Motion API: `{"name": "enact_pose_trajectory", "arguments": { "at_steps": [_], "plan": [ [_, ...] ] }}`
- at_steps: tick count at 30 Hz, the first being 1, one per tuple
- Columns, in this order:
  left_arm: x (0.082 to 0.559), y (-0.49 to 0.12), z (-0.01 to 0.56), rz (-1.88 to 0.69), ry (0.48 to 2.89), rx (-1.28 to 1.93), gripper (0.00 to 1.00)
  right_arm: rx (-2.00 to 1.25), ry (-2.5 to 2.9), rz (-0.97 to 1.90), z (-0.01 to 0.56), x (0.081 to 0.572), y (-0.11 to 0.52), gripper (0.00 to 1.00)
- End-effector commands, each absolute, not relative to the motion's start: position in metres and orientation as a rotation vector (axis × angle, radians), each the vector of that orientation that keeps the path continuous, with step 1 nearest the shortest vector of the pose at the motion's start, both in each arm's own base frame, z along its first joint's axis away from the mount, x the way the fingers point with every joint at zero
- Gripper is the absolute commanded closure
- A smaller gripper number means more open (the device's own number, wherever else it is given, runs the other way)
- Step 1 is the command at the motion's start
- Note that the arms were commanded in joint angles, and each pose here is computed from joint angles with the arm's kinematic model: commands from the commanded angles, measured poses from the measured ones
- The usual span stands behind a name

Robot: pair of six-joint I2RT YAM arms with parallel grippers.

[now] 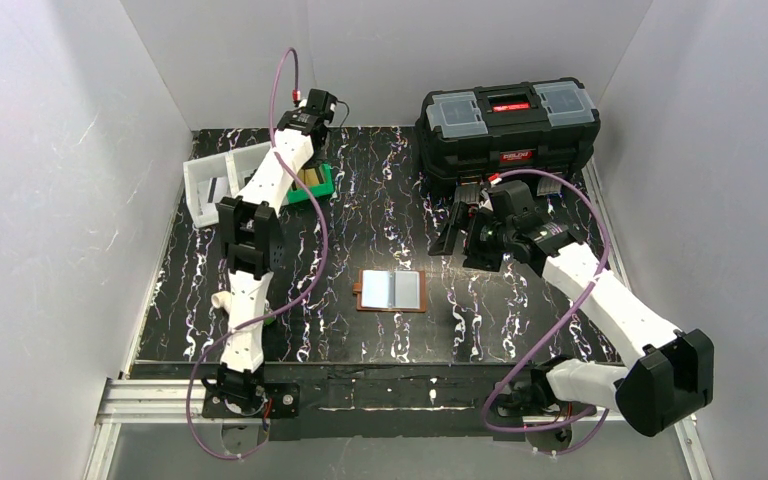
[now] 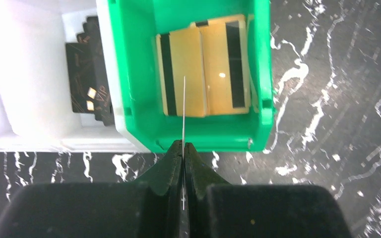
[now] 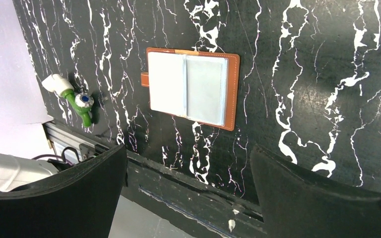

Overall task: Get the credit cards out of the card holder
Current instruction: Place the credit card in the storage box, then remove the credit card from the card holder.

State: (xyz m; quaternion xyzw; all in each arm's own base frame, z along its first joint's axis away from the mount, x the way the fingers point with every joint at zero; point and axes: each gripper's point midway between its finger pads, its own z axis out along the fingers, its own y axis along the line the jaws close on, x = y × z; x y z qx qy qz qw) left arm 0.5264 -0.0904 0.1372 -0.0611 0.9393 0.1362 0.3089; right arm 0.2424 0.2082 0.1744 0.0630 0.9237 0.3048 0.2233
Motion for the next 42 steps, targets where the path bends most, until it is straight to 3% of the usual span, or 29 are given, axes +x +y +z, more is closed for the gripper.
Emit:
{"name": "enact_pose_trajectory", "arguments": {
  "at_steps": [1, 9, 12, 14, 17, 21, 29, 42],
  "plan": [
    [0.539, -0.061, 0.155, 0.564, 2.408, -0.12, 1.0, 0.159, 2.535, 0.79, 0.177, 0.238, 0.197, 0.0],
    [0.564, -0.061, 0.142, 0.593, 2.37, -0.079, 0.99, 0.167, 2.535, 0.783, 0.18, 0.233, 0.194, 0.0],
    [0.566, -0.062, 0.142, 0.589, 2.368, -0.07, 0.92, 0.172, 2.539, 0.781, 0.18, 0.232, 0.193, 0.0],
    [0.565, -0.063, 0.142, 0.585, 2.372, -0.065, 0.83, 0.175, 2.544, 0.778, 0.178, 0.232, 0.193, 0.0],
    [0.563, -0.066, 0.148, 0.547, 2.376, -0.059, 0.57, 0.177, 2.562, 0.774, 0.175, 0.231, 0.193, 0.0],
    [0.56, -0.079, 0.164, 0.429, 2.372, -0.052, 0.43, 0.161, 2.594, 0.763, 0.173, 0.231, 0.195, 0.0],
    [0.524, -0.114, 0.2, 0.092, 2.4, -0.06, 0.42, 0.17, 2.614, 0.692, 0.163, 0.239, 0.19, 0.0],
    [0.367, -0.182, 0.171, -0.159, 2.565, 0.11, 0.4, 0.277, 2.631, 0.657, 0.139, 0.257, 0.179, 0.0]
  ]
}}
